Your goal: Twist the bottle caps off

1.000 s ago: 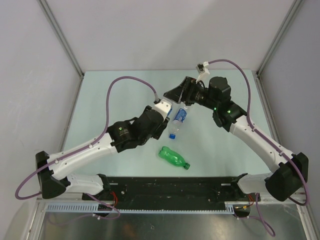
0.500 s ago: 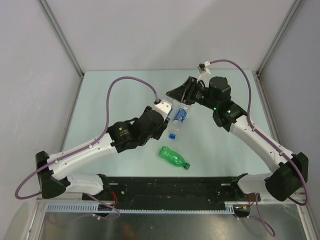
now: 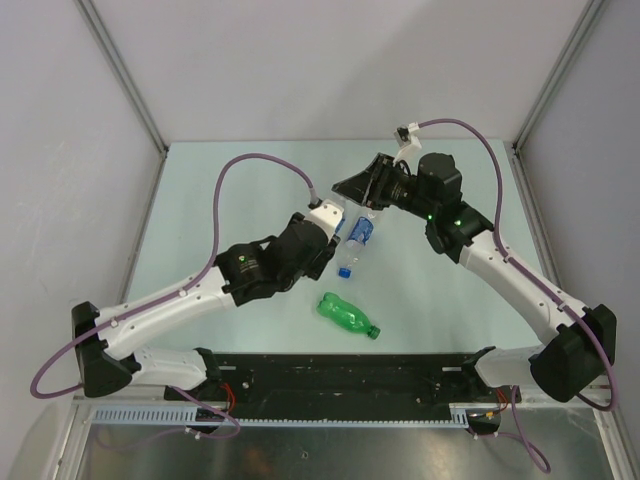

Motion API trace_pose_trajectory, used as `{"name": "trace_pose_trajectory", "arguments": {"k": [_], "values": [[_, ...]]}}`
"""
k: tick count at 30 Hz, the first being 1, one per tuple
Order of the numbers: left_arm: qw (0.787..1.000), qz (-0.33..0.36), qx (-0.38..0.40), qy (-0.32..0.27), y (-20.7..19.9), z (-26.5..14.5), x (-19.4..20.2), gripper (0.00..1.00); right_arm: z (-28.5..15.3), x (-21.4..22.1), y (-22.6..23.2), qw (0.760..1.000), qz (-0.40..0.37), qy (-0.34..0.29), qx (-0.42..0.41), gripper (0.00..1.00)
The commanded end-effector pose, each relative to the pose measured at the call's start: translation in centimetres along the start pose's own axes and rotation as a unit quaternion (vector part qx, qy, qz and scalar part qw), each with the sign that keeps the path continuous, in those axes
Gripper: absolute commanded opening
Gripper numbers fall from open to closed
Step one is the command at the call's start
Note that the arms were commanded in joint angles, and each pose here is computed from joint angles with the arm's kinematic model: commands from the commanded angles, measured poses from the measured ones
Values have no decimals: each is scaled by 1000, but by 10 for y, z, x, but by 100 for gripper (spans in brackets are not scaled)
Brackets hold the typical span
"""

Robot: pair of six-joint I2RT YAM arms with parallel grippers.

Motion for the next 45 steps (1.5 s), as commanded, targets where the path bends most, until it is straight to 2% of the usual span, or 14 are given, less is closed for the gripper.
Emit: {"name": "trace_pose_trajectory", "arguments": {"k": [1, 6, 11, 18, 24, 32, 34, 37, 41, 43, 45], "values": [[999, -16, 33, -24, -7, -7, -7, 0, -10, -21, 26, 997, -60, -28, -42, 0], [992, -31, 109, -54, -19, -13, -10, 0, -18, -23, 38, 992, -80, -27, -89, 0], [968, -52, 224, -97, -28, -27, -17, 0, -31, -22, 40, 986, -86, -23, -143, 0], [908, -41, 388, -153, -49, -64, -23, 0, -52, -14, 55, 966, -138, -8, -220, 0], [853, -23, 485, -190, -61, -99, -32, 0, -74, -10, 82, 929, -187, 5, -319, 0], [756, 13, 615, -223, -75, -145, -41, 0, -99, -7, 108, 889, -242, 0, -388, 0], [741, 18, 631, -229, -77, -150, -43, 0, -103, -7, 111, 886, -247, -3, -392, 0], [740, 14, 631, -233, -78, -148, -44, 0, -104, -8, 112, 889, -246, -6, -387, 0], [758, -5, 610, -231, -76, -136, -45, 0, -101, -12, 107, 903, -236, -17, -358, 2], [775, -20, 588, -231, -73, -128, -47, 0, -99, -16, 103, 914, -227, -28, -335, 13], [791, -33, 567, -229, -69, -120, -48, 0, -99, -20, 100, 921, -220, -38, -318, 29]]}}
Point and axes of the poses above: each gripper's point midway between its finger pads, its own z axis out along the fingers, its own y axis along the line the jaws close on, x = y × z, the point moved 4 cm from there along -z, back along the fingers, and after that the axes turned 2 degrees about -z, right-handed, at the moved point
